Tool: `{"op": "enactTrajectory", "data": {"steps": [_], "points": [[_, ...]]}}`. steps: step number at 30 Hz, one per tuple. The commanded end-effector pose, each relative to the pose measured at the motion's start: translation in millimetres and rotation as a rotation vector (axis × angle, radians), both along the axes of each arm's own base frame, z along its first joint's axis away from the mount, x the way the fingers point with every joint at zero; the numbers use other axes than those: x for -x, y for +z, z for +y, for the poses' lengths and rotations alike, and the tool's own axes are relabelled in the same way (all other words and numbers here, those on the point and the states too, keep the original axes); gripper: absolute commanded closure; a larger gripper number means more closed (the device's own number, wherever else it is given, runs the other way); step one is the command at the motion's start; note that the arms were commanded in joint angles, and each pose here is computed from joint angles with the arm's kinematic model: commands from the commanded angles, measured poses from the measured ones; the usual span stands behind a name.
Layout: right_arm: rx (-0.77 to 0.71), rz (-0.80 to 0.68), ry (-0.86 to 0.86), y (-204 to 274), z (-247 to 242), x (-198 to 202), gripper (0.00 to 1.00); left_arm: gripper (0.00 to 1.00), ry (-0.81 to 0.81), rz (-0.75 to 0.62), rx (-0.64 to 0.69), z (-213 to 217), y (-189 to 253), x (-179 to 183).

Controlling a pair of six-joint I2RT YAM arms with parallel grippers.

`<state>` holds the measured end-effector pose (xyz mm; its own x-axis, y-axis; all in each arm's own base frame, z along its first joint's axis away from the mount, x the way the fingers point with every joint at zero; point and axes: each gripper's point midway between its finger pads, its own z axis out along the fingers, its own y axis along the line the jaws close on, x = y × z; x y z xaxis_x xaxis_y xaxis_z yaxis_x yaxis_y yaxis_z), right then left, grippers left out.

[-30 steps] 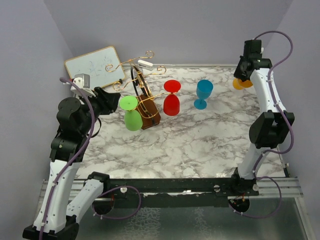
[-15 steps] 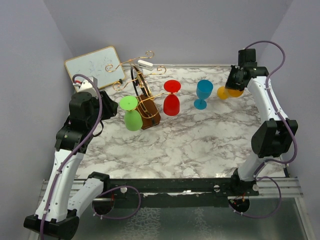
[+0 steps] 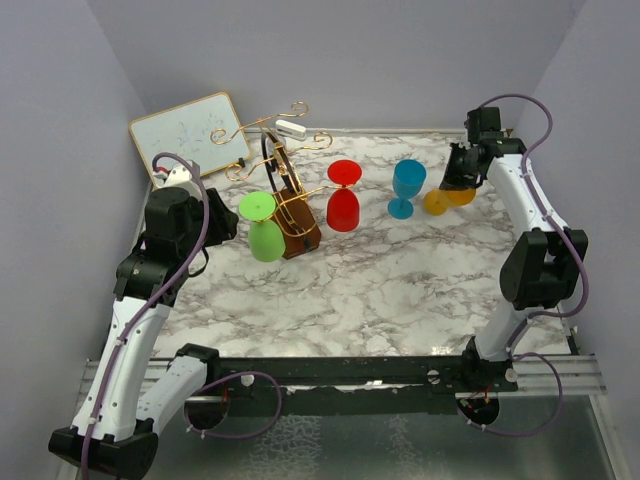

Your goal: Take the wine glass off the wine glass rack

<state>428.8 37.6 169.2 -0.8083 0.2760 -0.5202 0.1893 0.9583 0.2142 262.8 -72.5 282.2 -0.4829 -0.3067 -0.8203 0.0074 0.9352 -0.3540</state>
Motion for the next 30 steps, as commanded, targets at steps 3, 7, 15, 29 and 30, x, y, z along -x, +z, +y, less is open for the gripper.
{"op": "enactTrajectory", "data": {"steps": [3,7,15,29,30], "points": [[-0.046,-0.032,0.071,12,19,-16,0.88,0.46,0.010,0.008,-0.015,4,-6,5],[-0.062,-0.104,0.101,38,28,-25,0.76,0.43,0.006,0.014,-0.013,3,-10,6],[-0.071,-0.199,0.121,83,35,-29,0.68,0.43,0.001,0.020,-0.002,2,-13,9],[-0.328,-0.547,0.483,178,95,106,0.59,0.42,-0.037,-0.067,0.142,-10,9,38],[-0.353,-0.565,0.518,177,99,123,0.59,0.41,-0.038,-0.088,0.163,-11,14,40]]}}
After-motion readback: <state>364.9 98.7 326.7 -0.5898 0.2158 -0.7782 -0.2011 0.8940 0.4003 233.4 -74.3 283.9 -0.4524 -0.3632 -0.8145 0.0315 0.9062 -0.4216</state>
